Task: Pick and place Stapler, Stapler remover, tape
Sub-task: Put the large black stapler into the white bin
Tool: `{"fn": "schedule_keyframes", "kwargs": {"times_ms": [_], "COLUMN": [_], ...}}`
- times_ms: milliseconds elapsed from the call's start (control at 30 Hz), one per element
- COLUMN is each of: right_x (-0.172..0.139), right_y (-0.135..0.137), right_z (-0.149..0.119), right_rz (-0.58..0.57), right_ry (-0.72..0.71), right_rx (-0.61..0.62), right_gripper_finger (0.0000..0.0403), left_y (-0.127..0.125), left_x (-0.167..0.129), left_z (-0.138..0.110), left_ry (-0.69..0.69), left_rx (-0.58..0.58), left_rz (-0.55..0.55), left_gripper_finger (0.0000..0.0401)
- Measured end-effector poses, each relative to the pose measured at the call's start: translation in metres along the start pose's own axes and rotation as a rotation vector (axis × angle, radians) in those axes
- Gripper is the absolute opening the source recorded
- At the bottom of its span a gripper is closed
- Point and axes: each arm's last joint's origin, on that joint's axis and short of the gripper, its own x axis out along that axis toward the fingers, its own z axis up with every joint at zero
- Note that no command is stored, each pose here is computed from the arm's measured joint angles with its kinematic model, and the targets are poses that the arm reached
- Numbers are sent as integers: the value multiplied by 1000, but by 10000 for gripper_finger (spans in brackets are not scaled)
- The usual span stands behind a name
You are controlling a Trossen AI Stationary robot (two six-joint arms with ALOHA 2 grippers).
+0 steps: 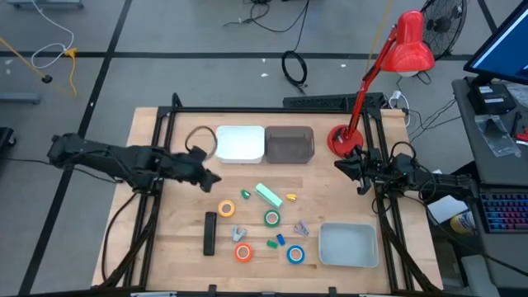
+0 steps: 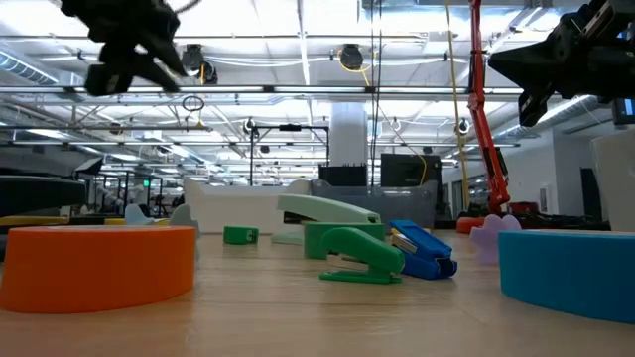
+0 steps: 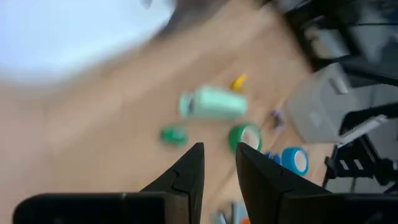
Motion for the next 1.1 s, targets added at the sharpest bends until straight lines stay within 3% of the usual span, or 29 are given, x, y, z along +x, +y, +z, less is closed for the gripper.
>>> {"fn": "schedule_keyframes", "kwargs": {"times_ms": [167,467,800,1100], "right_x": [0,0,0,0], "right_y": [0,0,0,0], "right_z": [0,0,0,0], "right_rz": [0,-1,-1,-1], "right_ry": [1,2,2,2], "right_rx": [0,0,0,0], "right_gripper_finger": [20,20,20,20], "left_y": [-10,-25,-29,-32], "left_x": [15,29,32,30], "left_z": [-20,-63,-107,-119], "left_ry": [169,246,258,276], "left_rx": [-248,-501,-673,-709], "left_rz": [148,346,456,444], "left_gripper_finger": [94,94,94,94]}}
